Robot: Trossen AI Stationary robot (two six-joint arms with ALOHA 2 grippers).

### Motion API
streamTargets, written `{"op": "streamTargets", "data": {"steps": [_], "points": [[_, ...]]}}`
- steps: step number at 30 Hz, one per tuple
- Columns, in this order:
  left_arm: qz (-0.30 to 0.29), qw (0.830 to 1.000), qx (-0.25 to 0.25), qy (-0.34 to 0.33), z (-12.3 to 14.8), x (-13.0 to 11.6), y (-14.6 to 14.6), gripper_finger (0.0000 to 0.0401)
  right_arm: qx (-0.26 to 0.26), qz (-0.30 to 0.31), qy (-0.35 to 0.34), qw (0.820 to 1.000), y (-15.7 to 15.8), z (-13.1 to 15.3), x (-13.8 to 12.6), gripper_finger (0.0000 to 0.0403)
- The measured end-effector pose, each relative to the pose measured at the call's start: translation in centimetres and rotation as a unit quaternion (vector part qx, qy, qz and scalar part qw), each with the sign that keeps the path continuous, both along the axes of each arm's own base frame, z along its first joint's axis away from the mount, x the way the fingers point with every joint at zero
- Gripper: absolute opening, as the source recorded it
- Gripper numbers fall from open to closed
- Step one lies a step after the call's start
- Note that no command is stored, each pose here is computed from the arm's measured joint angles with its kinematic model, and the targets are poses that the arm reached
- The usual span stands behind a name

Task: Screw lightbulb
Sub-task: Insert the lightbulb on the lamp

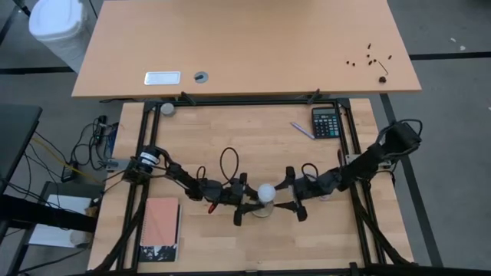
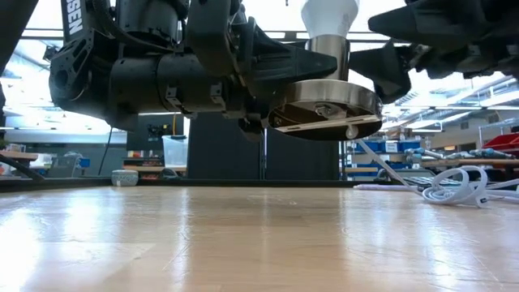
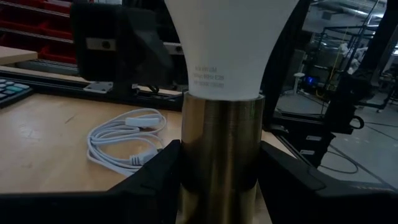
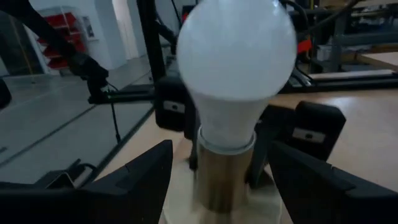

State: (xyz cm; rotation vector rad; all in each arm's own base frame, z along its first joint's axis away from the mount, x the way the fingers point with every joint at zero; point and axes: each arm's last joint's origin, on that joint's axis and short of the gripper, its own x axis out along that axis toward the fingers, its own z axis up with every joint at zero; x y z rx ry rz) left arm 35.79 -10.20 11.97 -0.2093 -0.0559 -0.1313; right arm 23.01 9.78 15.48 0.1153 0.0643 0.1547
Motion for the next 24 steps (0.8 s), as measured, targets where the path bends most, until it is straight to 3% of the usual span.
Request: {"op": "streamTargets", "data": {"steps": [13,20,24], "points": [[0.005,1.0,-0.007,0.006,-0.1,0.1,0.3,0.0183,-0.005,0.085,-0.012,0.996,-1.7,1.4,2.4,0.0284],[0.023,1.0,-0.009,0.002,0.0,0.1,0.4,0.0183,0.021,0.11,-0.005,0.994,-1.5,1.3,0.7,0.0273],[0.064,0.998,-0.012,0.007,-0.1,0.2,0.9,0.0183,0.054,0.188,-0.007,0.981,-0.5,1.9,-0.8,0.0269]]}}
